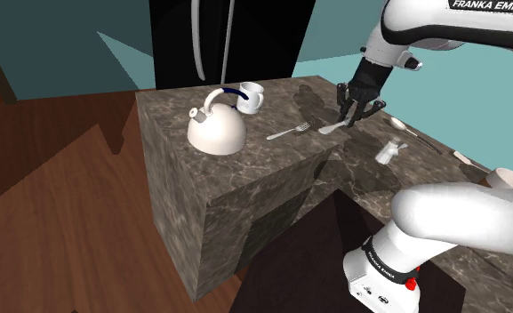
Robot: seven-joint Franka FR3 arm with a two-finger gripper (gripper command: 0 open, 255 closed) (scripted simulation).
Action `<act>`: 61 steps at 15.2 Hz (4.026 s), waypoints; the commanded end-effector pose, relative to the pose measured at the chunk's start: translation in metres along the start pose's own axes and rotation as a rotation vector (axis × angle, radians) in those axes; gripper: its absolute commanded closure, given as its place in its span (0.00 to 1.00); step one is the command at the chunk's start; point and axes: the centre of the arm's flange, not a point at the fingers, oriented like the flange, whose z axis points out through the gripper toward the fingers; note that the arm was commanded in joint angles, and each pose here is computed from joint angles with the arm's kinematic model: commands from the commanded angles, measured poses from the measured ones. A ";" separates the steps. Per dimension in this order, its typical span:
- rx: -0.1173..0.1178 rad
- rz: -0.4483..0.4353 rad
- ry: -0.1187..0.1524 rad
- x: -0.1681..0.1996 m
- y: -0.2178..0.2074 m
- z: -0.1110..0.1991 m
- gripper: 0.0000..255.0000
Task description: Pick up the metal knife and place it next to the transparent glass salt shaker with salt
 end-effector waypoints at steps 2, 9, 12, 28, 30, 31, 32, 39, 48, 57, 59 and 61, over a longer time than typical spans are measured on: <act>0.000 -0.002 -0.001 0.027 0.029 0.003 1.00; 0.000 -0.002 -0.001 0.089 0.097 0.004 1.00; 0.000 -0.002 -0.001 0.116 0.126 0.004 1.00; 0.000 -0.002 -0.001 0.259 0.282 0.006 1.00; 0.000 -0.002 -0.001 0.276 0.302 0.006 1.00; 0.000 -0.002 -0.001 0.285 0.311 0.006 1.00; 0.000 -0.002 -0.001 0.293 0.319 0.006 1.00; 0.000 -0.002 -0.001 0.293 0.319 0.043 1.00; 0.000 -0.002 -0.001 0.293 0.318 0.091 1.00; 0.000 -0.002 -0.001 0.293 0.317 0.138 1.00; 0.000 -0.002 -0.001 0.293 0.317 0.149 1.00; 0.000 -0.002 -0.001 0.293 0.317 0.159 1.00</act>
